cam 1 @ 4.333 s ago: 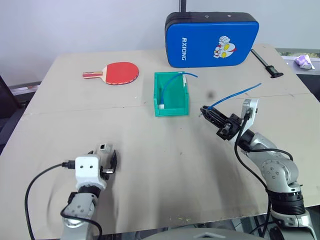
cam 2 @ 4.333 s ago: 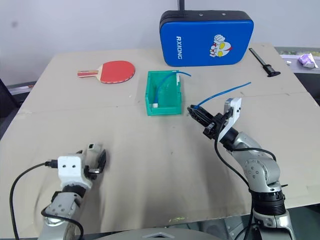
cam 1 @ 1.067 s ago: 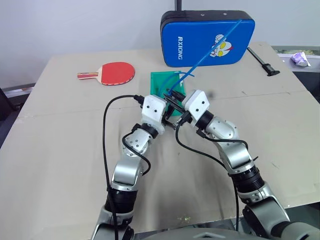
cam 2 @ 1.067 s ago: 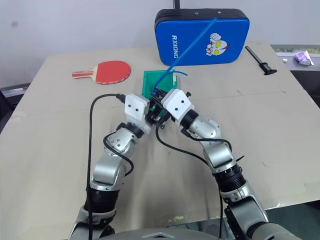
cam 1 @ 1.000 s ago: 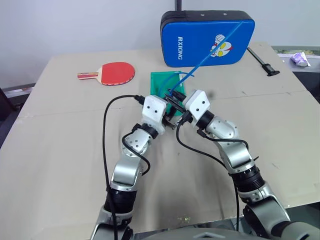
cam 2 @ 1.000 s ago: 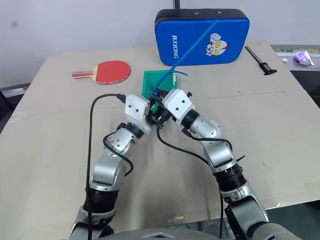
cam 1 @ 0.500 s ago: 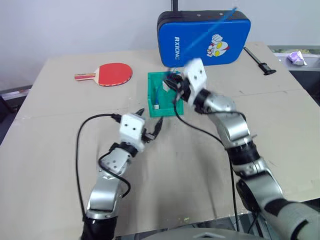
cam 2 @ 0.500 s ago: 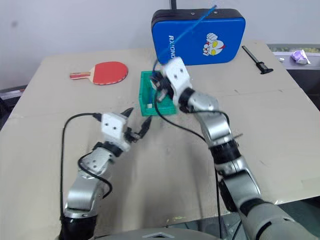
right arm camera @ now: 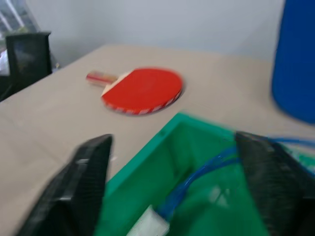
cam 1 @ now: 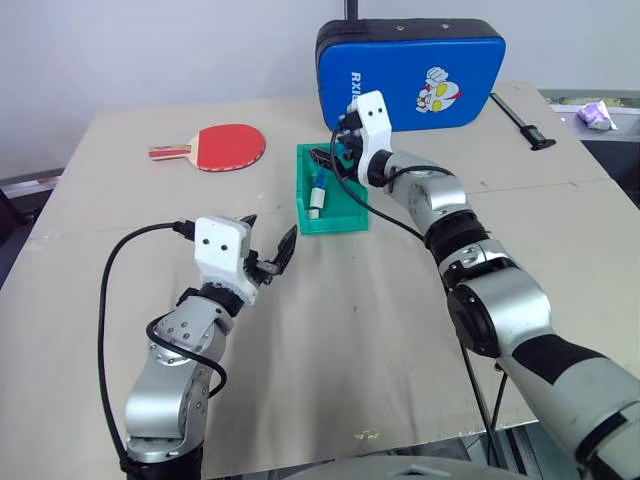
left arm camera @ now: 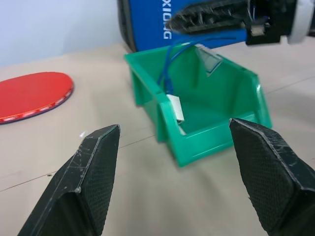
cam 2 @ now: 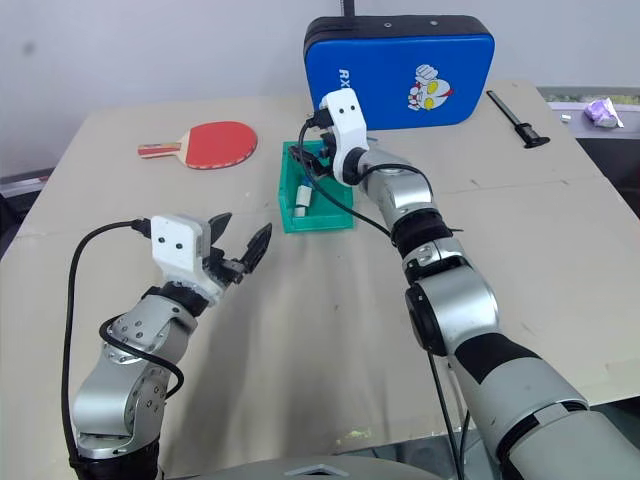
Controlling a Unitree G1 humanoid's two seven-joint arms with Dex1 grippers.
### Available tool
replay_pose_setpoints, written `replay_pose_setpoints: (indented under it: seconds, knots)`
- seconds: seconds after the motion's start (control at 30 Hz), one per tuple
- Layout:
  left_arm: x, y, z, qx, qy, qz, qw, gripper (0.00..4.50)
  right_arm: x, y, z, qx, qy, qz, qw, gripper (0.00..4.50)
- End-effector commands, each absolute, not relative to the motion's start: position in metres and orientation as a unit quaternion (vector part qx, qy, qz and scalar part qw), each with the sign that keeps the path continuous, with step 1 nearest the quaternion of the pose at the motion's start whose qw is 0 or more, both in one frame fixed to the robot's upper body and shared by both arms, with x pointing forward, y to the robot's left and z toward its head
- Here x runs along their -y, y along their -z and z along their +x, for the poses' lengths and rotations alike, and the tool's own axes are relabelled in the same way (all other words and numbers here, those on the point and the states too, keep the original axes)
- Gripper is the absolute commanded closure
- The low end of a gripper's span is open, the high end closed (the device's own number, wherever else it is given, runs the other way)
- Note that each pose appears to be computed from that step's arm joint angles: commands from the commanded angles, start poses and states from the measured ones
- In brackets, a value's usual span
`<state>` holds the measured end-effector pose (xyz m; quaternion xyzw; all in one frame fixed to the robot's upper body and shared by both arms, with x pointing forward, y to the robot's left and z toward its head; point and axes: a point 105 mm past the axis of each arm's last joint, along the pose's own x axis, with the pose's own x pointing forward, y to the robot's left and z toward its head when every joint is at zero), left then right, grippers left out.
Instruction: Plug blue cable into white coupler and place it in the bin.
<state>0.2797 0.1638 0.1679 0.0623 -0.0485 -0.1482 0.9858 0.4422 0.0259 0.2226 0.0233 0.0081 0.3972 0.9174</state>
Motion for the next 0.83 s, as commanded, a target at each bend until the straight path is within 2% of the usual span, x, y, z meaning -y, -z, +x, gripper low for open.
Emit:
replay_pose_setpoints:
  seconds: [0.03, 0.17, 0.3, 0.37, 0.4, 0.43, 0.53, 0.67, 0.83]
  knots:
    - [-0.159, -0.182, 0.272, 0.082, 0.159, 0.071, 0.981, 0.87, -0.014, -0.25, 0.44, 0.055, -0.4, 0.016, 0.915, 0.04]
    - [-0.16, -0.173, 0.267, 0.073, 0.167, 0.079, 0.98, 0.87, 0.011, -0.25, 0.416, 0.119, -0.428, 0.027, 0.896, 0.04]
    - [-0.157, -0.154, 0.25, 0.054, 0.199, 0.11, 0.972, 0.87, 0.078, -0.211, 0.356, 0.163, -0.442, 0.036, 0.881, 0.04]
    - [-0.158, -0.146, 0.241, 0.046, 0.213, 0.116, 0.969, 0.87, 0.111, -0.177, 0.325, 0.119, -0.453, 0.024, 0.883, 0.04]
    - [-0.159, -0.141, 0.238, 0.039, 0.218, 0.117, 0.968, 0.33, 0.123, -0.16, 0.307, 0.086, -0.467, 0.014, 0.88, 0.0]
    - [-0.161, -0.133, 0.234, 0.028, 0.222, 0.119, 0.967, 0.04, 0.136, -0.142, 0.291, 0.044, -0.475, 0.012, 0.879, 0.0]
    - [-0.17, -0.107, 0.224, -0.017, 0.227, 0.127, 0.965, 0.04, 0.164, -0.105, 0.258, -0.027, -0.477, -0.026, 0.878, 0.0]
    - [-0.174, -0.07, 0.207, -0.084, 0.261, 0.129, 0.953, 0.04, 0.187, -0.079, 0.241, -0.061, -0.457, -0.086, 0.883, 0.0]
    - [-0.172, -0.056, 0.197, -0.107, 0.291, 0.12, 0.943, 0.04, 0.192, -0.072, 0.236, -0.057, -0.445, -0.083, 0.89, 0.0]
